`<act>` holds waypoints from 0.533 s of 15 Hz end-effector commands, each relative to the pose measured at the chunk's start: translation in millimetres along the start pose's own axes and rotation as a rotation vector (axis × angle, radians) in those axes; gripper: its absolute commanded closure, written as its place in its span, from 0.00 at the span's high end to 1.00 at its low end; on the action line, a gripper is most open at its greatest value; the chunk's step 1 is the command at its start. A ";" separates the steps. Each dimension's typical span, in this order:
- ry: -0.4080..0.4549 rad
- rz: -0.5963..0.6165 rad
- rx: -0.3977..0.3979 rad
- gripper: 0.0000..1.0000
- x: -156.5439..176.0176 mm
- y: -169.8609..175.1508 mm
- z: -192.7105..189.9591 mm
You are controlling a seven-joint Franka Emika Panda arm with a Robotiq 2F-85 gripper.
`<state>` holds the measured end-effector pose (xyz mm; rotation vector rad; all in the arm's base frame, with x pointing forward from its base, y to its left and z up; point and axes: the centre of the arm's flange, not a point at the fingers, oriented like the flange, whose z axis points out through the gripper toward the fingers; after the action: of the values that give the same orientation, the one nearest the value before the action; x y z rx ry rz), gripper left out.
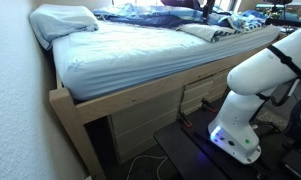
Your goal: Spread the bed
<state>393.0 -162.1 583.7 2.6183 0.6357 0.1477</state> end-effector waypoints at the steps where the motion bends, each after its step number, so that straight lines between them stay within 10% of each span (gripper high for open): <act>1: -0.002 0.027 -0.138 1.00 13.3 32.2 9.8; 8: -0.080 0.149 -0.284 1.00 6.4 86.8 52.0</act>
<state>427.3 -223.8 576.2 2.4218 0.4438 0.1806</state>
